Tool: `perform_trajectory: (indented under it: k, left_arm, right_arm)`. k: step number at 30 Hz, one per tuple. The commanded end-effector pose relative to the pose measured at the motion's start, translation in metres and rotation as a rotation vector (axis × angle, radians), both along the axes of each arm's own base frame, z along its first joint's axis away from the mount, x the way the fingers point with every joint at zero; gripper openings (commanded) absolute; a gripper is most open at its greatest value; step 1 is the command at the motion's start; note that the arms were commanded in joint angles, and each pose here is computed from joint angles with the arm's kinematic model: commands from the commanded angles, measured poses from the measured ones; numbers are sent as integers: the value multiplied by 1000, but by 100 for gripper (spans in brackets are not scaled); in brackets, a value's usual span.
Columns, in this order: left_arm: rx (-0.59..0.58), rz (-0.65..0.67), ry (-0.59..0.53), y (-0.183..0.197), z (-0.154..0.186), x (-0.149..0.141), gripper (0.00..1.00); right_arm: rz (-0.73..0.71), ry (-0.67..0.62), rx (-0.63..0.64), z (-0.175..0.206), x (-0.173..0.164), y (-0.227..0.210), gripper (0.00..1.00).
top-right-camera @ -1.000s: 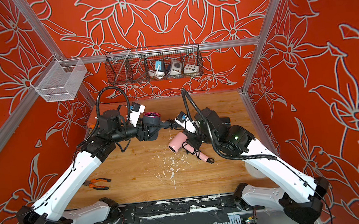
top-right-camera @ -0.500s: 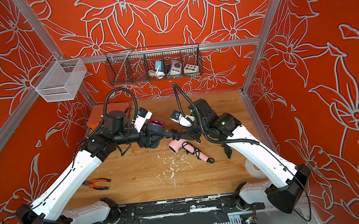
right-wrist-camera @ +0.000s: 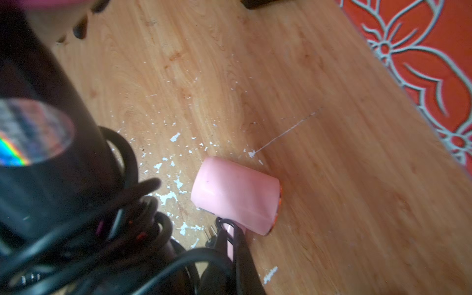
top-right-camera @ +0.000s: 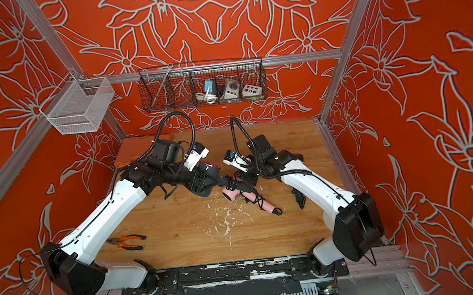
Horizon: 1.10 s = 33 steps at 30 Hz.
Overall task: Wrap the cord around the hair dryer
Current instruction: Wrap the power cord around the hair dryer.
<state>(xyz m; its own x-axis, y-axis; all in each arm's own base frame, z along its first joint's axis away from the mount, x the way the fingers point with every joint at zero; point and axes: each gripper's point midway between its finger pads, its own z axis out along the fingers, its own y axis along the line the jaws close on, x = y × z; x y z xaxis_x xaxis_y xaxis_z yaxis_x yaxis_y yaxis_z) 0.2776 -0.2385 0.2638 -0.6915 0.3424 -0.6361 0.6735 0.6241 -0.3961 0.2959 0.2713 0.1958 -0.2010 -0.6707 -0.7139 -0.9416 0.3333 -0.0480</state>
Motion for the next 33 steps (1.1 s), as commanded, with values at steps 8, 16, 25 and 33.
perform_trajectory:
  k: [8,16,25,33]
  left_arm:
    - [-34,-79,53,6,22,-54,0]
    - [-2,-17,39,39,23,-67,0]
    - [12,3,71,49,12,-78,0]
    - [2,4,76,46,10,-73,0]
  right_arm:
    - [192,26,202,27,-26,57,0]
    - [229,106,160,-7,-37,90,0]
    - [250,113,94,-18,-44,106,49]
    - [256,107,41,-25,-56,106,60]
